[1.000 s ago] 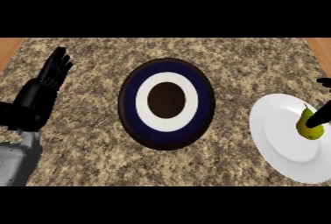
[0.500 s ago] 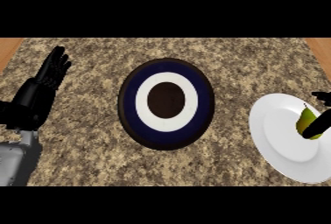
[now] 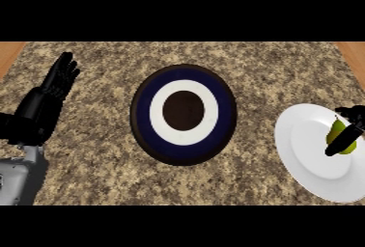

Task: Pick the pear from the plate and place it in the plate

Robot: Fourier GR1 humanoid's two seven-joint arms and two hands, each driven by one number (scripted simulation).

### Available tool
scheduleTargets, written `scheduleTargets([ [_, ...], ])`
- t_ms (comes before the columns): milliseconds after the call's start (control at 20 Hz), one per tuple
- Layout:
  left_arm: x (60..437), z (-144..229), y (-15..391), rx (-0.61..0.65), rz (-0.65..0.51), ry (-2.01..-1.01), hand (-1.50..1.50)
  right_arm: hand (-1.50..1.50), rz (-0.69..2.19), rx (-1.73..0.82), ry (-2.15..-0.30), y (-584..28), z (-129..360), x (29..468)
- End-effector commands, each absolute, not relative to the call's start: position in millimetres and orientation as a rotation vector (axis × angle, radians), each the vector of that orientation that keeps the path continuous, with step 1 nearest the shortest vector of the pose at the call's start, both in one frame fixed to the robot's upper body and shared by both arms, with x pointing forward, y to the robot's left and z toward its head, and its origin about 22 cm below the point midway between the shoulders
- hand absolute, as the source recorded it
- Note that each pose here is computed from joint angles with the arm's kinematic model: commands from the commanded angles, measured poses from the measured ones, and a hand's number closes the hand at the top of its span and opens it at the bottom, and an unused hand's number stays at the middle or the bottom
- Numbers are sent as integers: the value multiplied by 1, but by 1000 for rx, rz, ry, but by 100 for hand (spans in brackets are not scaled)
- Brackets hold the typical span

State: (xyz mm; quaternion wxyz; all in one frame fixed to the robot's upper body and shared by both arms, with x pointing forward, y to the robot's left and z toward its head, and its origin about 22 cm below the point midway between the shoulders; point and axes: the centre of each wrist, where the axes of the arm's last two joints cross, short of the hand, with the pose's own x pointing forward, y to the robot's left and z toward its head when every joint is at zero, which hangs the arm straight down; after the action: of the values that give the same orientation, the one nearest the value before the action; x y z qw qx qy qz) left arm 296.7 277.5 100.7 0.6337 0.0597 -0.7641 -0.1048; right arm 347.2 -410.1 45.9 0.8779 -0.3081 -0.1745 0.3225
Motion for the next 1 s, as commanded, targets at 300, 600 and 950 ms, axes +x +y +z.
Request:
scheduleTargets([
  [300, 305, 99, 266, 131, -232, -1751, 0, 150, 679, -895, -575, -412, 26, 336],
  [600, 283, 97, 301, 174, -211, -1740, 0, 150, 849, -965, -914, -402, -37, 255],
  [950, 294, 105, 290, 162, -228, -1731, 0, 150, 774, -1168, -1143, -390, -15, 225],
])
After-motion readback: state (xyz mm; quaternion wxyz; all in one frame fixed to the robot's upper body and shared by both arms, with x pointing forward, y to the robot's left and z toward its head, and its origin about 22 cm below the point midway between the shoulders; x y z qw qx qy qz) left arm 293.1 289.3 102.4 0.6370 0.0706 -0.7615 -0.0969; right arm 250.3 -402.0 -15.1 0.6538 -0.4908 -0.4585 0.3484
